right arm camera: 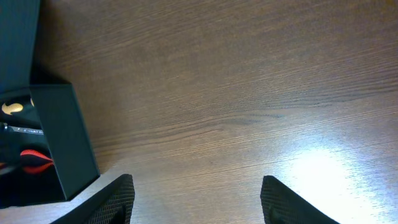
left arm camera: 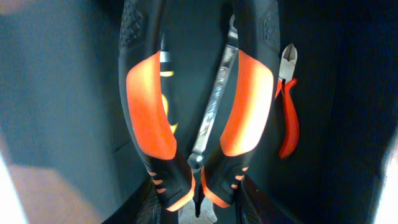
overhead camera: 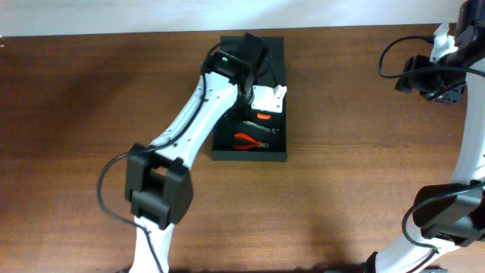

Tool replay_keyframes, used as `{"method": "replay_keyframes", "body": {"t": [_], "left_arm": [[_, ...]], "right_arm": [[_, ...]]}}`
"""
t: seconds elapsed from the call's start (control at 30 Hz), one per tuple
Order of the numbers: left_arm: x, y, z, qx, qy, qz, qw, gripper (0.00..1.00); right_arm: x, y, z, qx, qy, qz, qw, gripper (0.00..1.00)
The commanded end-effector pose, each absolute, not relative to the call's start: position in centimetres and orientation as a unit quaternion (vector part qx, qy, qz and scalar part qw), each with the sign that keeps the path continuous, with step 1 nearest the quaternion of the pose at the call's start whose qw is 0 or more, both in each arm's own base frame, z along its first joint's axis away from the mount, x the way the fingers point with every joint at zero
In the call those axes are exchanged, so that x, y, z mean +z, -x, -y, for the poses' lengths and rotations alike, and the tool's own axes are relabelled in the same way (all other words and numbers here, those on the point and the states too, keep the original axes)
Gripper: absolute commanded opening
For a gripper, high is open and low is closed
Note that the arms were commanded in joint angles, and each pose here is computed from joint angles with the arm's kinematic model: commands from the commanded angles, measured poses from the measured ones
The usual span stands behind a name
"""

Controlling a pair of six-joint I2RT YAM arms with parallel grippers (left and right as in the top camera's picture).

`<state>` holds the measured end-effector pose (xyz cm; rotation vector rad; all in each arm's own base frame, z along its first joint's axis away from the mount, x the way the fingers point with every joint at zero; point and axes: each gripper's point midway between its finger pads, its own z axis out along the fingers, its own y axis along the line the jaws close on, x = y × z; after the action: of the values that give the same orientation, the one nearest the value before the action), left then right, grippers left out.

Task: Pack container
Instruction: 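Lower the orange pliers into the box and open the left gripper, then lift the left gripper out of the box toward the orange socket rail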

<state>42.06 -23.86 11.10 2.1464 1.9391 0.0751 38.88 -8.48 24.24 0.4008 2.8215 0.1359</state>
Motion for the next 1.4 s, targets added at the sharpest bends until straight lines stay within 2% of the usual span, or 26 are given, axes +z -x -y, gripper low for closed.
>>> {"method": "replay_keyframes", "body": {"t": [0.0, 0.23, 0.37, 0.7, 0.83, 0.93, 1.0, 1.03, 1.23, 1.27, 1.3, 1.33, 1.37], "left_arm": [[9.2, -41.6, 24.3, 0.006, -0.736, -0.669, 0.106, 0.02], [8.1, -41.2, 24.1, -0.001, -0.731, -0.677, 0.089, 0.02], [7.1, -40.4, 23.8, -0.016, -0.716, -0.694, 0.065, 0.1], [6.5, -38.0, 23.4, -0.051, -0.696, -0.716, 0.022, 0.1], [6.5, -37.2, 23.5, -0.063, -0.697, -0.714, 0.011, 0.14], [6.5, -37.1, 23.7, -0.063, -0.699, -0.713, 0.011, 0.22], [6.5, -37.1, 23.8, -0.062, -0.699, -0.712, 0.011, 0.43], [6.5, -37.1, 23.7, -0.061, -0.699, -0.712, 0.011, 0.47], [8.2, -37.6, 23.8, -0.055, -0.689, -0.723, 0.02, 0.5], [8.8, -37.8, 23.9, -0.052, -0.686, -0.726, 0.023, 0.54], [9.4, -37.9, 23.9, -0.051, -0.685, -0.726, 0.026, 0.63], [10.2, -38.0, 24.0, -0.051, -0.684, -0.727, 0.03, 0.84], [11.0, -38.1, 24.0, -0.05, -0.681, -0.73, 0.033, 0.99]], "right_arm": [[24.1, -38.8, 8.5, 0.045, -0.142, -0.979, 0.14, 0.64], [24.1, -38.8, 8.5, 0.045, -0.142, -0.979, 0.14, 0.64], [24.1, -38.8, 8.5, 0.045, -0.142, -0.979, 0.14, 0.64], [24.1, -38.8, 8.5, 0.045, -0.141, -0.979, 0.14, 0.64], [24.1, -38.8, 8.5, 0.045, -0.141, -0.979, 0.14, 0.64], [24.1, -38.8, 8.5, 0.045, -0.141, -0.979, 0.14, 0.64], [24.1, -38.8, 8.5, 0.045, -0.142, -0.979, 0.14, 0.64], [24.1, -38.8, 8.5, 0.045, -0.142, -0.979, 0.14, 0.64], [24.1, -38.8, 8.5, 0.045, -0.142, -0.979, 0.14, 0.64], [24.1, -38.8, 8.5, 0.045, -0.142, -0.979, 0.14, 0.65], [24.1, -38.8, 8.5, 0.045, -0.142, -0.979, 0.14, 0.64], [24.1, -38.8, 8.5, 0.045, -0.142, -0.979, 0.14, 0.64], [24.1, -38.8, 8.5, 0.045, -0.142, -0.979, 0.14, 0.64]]}}
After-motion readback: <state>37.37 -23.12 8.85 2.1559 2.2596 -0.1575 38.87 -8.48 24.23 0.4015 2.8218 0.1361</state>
